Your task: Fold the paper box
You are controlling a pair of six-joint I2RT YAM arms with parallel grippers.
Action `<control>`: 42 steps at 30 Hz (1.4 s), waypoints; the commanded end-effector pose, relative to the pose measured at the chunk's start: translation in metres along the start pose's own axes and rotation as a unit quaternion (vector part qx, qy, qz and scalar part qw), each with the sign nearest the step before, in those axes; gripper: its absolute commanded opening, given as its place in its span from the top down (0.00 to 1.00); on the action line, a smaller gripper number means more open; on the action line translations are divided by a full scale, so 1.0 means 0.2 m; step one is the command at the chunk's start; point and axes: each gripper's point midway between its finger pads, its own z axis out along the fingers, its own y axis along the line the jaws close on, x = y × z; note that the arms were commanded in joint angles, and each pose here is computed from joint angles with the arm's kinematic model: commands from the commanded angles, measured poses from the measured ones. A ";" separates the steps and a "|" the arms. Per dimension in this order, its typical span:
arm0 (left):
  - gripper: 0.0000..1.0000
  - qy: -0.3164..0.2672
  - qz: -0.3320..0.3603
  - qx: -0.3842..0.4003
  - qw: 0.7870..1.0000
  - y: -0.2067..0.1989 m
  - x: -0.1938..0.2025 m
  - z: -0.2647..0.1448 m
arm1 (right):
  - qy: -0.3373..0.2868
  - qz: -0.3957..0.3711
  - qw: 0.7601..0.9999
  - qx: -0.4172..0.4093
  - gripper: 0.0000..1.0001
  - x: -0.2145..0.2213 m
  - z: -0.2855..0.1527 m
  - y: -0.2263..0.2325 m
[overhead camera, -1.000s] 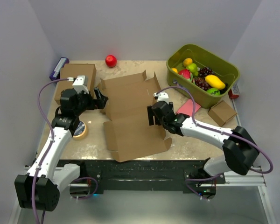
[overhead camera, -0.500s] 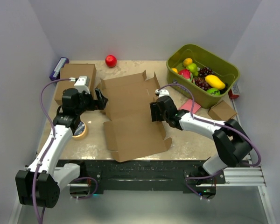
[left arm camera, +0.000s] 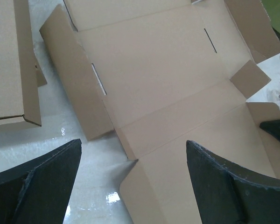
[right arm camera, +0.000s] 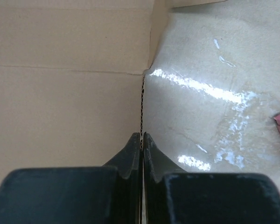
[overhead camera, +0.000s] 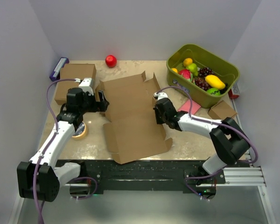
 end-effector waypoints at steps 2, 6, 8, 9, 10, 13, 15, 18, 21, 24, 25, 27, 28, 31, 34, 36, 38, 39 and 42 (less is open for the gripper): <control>0.02 -0.036 0.020 -0.002 0.999 -0.02 -0.14 -0.02 | -0.055 0.021 0.998 -0.002 1.00 -0.09 -0.17 -0.04; 0.00 -0.044 0.014 -0.003 0.999 -0.02 -0.16 -0.03 | -0.099 0.044 0.994 -0.015 1.00 -0.14 -0.32 -0.06; 0.00 -0.041 0.007 0.001 0.999 -0.02 -0.15 -0.02 | -0.126 0.057 0.990 -0.014 1.00 -0.16 -0.40 -0.09; 0.00 -0.038 0.005 0.003 0.999 -0.02 -0.15 -0.01 | -0.134 0.061 0.989 -0.014 1.00 -0.17 -0.43 -0.10; 0.00 -0.035 0.001 0.006 0.999 -0.02 -0.14 -0.01 | -0.138 0.062 0.988 -0.012 1.00 -0.16 -0.45 -0.11; 0.01 -0.027 -0.007 0.020 0.999 -0.04 -0.12 0.02 | -0.167 0.069 0.983 -0.017 1.00 -0.19 -0.53 -0.13; 0.00 -0.022 -0.014 0.028 0.999 -0.03 -0.12 0.05 | -0.181 0.069 0.981 -0.017 1.00 -0.21 -0.58 -0.14; 0.01 -0.013 -0.027 0.045 0.999 -0.05 -0.11 0.09 | -0.187 0.066 0.980 -0.018 1.00 -0.21 -0.59 -0.15; 0.00 -0.004 -0.038 0.060 0.997 -0.07 -0.12 0.14 | -0.184 0.063 0.981 -0.018 1.00 -0.18 -0.59 -0.16; 0.01 0.010 -0.046 0.069 0.997 -0.08 -0.10 0.19 | -0.182 0.059 0.981 -0.021 1.00 -0.17 -0.58 -0.16; 0.00 0.014 -0.048 0.067 0.997 -0.07 -0.09 0.20 | -0.180 0.057 0.982 -0.024 1.00 -0.16 -0.58 -0.15; 0.00 0.022 -0.050 0.061 0.997 -0.06 -0.08 0.24 | -0.181 0.058 0.981 -0.027 1.00 -0.16 -0.58 -0.14; 0.01 0.028 -0.049 0.061 0.997 -0.06 -0.07 0.26 | -0.179 0.056 0.982 -0.030 1.00 -0.15 -0.58 -0.14; 0.01 0.057 -0.044 0.058 0.996 -0.05 -0.02 0.32 | -0.181 0.055 0.981 -0.038 1.00 -0.16 -0.58 -0.13; 0.01 0.084 -0.026 0.044 0.995 -0.05 0.03 0.38 | -0.178 0.053 0.982 -0.043 1.00 -0.14 -0.58 -0.12; 0.02 0.097 -0.008 0.025 0.995 -0.06 0.05 0.43 | -0.177 0.051 0.982 -0.050 1.00 -0.13 -0.58 -0.11; 0.04 0.105 0.016 0.006 0.994 -0.06 0.06 0.46 | -0.178 0.052 0.981 -0.056 1.00 -0.13 -0.58 -0.10; 0.08 0.124 0.020 -0.005 0.992 -0.04 0.11 0.49 | -0.178 0.051 0.981 -0.058 1.00 -0.13 -0.58 -0.10; 0.17 0.135 0.034 -0.025 0.990 0.00 0.14 0.51 | -0.180 0.052 0.980 -0.062 1.00 -0.12 -0.59 -0.09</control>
